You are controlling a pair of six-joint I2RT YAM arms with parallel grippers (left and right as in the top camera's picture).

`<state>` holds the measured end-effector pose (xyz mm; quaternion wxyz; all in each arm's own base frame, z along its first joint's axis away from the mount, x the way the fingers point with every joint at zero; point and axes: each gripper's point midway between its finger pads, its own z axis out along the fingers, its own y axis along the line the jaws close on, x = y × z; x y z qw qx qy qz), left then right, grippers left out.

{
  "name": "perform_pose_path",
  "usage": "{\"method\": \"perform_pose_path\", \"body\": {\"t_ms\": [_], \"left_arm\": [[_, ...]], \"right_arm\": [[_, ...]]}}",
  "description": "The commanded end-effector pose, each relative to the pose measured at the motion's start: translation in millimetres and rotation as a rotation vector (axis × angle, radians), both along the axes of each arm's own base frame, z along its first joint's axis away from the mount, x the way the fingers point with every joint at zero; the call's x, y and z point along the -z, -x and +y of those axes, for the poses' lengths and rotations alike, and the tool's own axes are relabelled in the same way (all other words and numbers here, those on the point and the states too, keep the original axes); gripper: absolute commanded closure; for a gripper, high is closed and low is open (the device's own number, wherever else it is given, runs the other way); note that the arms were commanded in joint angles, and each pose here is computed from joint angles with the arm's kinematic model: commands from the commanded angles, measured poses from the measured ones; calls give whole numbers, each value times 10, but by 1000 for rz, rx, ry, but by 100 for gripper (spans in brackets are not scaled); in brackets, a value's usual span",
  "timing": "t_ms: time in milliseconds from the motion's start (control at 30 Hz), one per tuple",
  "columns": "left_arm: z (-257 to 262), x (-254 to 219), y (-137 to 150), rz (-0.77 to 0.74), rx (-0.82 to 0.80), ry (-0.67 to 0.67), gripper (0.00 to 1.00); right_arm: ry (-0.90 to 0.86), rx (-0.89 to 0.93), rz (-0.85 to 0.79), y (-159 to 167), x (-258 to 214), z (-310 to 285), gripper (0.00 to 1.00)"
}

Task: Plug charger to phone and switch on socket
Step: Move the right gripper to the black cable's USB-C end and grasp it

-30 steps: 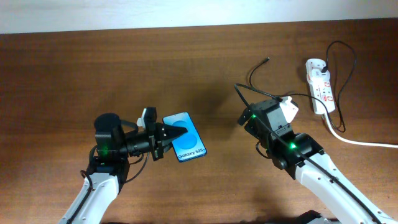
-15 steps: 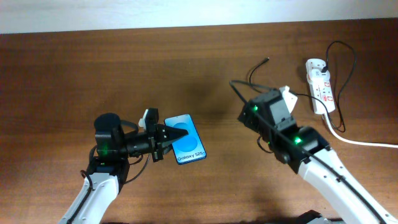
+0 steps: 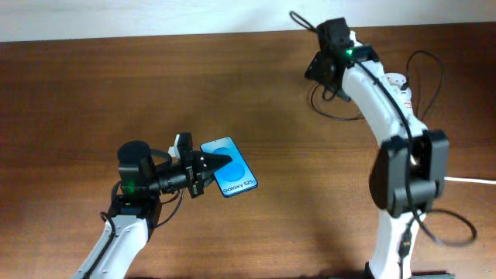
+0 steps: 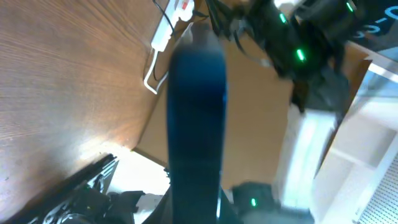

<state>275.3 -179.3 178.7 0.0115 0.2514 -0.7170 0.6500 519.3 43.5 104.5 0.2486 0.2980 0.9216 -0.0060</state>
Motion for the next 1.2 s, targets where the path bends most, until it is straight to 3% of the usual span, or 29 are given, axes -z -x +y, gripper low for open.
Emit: {"method": "perform_pose_path", "body": {"t_ms": [0, 167, 267, 600, 733, 867, 1000, 1100, 1133, 1167], "left_arm": [[15, -45, -42, -15, -14, 0, 100], [75, 3, -172, -18, -96, -32, 100], [108, 25, -232, -19, -135, -47, 100], [78, 30, -168, -2, -99, -35, 100], [41, -18, -58, 3, -29, -3, 100], [155, -115, 39, -134, 55, 10, 100], [466, -71, -82, -195, -5, -2, 100], [593, -7, -70, -220, 16, 18, 100], [619, 38, -77, -210, 18, 25, 100], [626, 79, -92, -197, 17, 28, 100]], "right_arm": [[13, 20, -29, -308, 289, -200, 14], [-24, 4, -78, -571, 661, -105, 15], [-35, -19, -64, -596, 882, 15, 20], [-17, -40, 54, -359, 1137, 114, 74], [41, -158, 131, -170, 935, 86, 96], [44, -187, 170, 61, 454, 70, 96], [-95, -268, 438, 839, 375, 397, 96], [-74, -334, 658, 1434, 516, 615, 96], [-53, -391, 698, 1572, 578, 727, 94], [-38, -431, 711, 1638, 628, 813, 83]]}}
